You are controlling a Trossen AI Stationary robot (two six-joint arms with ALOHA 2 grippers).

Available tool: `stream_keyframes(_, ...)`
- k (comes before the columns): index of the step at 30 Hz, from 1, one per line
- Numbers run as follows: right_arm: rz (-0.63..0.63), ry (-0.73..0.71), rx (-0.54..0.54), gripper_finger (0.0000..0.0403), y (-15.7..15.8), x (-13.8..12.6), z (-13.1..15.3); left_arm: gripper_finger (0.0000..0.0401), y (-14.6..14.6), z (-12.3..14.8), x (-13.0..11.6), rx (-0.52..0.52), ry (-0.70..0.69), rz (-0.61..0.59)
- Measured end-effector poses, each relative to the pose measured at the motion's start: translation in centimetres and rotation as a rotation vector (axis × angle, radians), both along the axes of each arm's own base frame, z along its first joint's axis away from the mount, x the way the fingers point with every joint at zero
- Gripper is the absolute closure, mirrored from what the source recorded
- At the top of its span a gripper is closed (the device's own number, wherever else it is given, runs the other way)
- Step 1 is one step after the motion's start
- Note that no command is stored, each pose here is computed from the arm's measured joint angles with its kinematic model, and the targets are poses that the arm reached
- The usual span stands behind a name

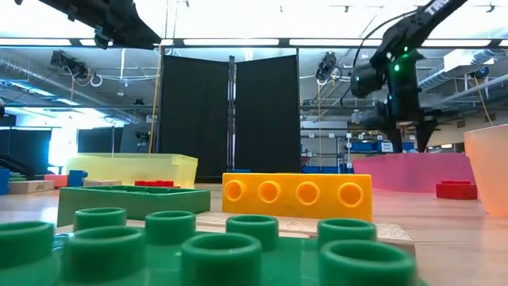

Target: Sort blocks by size

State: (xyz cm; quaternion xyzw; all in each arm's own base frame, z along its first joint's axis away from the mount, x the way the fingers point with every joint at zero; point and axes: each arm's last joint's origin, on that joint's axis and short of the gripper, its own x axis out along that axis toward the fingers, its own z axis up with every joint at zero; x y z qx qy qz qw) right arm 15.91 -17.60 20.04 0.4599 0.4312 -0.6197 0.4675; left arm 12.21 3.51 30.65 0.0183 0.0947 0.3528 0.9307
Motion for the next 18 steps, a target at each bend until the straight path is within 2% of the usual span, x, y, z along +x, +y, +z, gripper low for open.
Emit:
stream_keyframes(5,0.023,0.001,0.054,0.0207,-0.5,0.2,-1.9,0.0186,0.0,0.0,0.0,0.002,0.000,0.009)
stream_keyframes(9,0.040,0.002,0.061,0.0212,-0.7,0.4,-2.2,0.0186,0.0,0.0,0.0,0.002,0.001,0.010)
stream_keyframes(18,0.048,-0.057,0.011,0.0212,0.0,0.0,-0.4,0.0186,0.0,0.0,0.0,0.003,-0.005,0.010)
